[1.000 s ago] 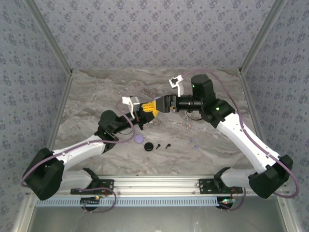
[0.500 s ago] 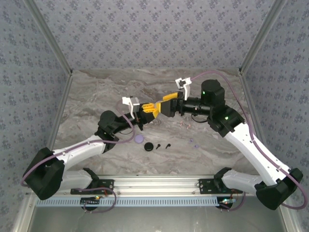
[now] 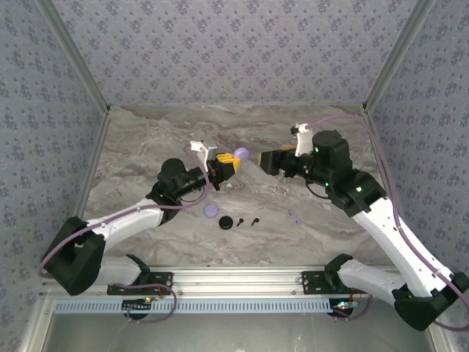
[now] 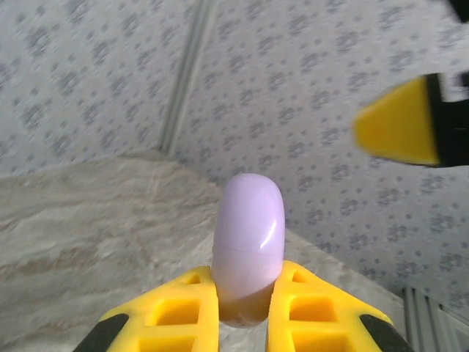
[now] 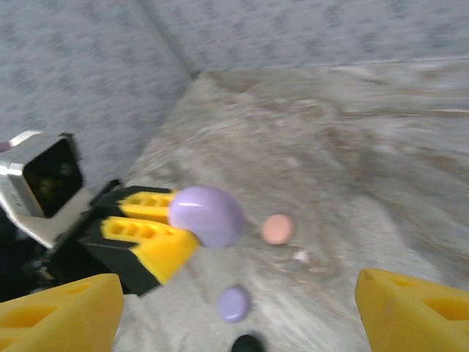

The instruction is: Insert the wireless bluetooth earbuds into the charging case

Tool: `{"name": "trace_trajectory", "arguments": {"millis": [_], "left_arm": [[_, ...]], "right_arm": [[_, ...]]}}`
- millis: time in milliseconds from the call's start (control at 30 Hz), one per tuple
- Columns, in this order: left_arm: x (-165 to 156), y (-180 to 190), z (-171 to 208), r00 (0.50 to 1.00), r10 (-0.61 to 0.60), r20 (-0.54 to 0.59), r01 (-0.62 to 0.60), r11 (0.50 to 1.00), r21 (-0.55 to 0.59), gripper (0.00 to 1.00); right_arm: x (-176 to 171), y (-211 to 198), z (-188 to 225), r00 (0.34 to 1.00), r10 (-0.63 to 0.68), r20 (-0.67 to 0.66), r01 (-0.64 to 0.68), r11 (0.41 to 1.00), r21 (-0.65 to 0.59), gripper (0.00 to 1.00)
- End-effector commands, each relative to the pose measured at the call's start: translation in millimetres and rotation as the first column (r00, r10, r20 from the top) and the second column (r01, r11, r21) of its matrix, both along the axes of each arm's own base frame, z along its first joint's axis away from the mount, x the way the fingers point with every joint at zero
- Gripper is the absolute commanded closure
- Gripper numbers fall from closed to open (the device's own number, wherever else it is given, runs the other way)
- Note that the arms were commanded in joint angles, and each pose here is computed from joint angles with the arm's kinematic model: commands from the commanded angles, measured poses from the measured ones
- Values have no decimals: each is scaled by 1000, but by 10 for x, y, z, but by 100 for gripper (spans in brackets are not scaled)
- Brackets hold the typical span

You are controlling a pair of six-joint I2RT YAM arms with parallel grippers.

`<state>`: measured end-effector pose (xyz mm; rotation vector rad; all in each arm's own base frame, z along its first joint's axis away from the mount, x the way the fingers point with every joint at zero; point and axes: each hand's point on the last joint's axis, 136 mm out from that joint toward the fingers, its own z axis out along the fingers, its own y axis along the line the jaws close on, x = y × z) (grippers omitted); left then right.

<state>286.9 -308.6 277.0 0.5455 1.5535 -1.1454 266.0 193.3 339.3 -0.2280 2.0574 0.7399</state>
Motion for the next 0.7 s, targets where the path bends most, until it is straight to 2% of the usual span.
{"name": "trace_trajectory", "arguments": {"millis": [0,100,300,667], "left_arm": [[279,24,-239,986,64,-153,-59,998,36,100],[467,-14,-549,962,92,-257,-67,992,104,100],[800,-160,-1216,897,171,-408,-58,960,274,100],[1243,-427,-2001,798,205,-567,-1,941,339,100]], "right_arm": [[0,-591,-517,948,-290,-127,271,951,-152,14],[-95,-804,-731,911,-376,-171,345,920,-187,14],[-280,-1015,-875,889,-419,-183,392,905,-166,12],[-411,-1187,-945,872,-448,-199,414,890,-191,12]]}}
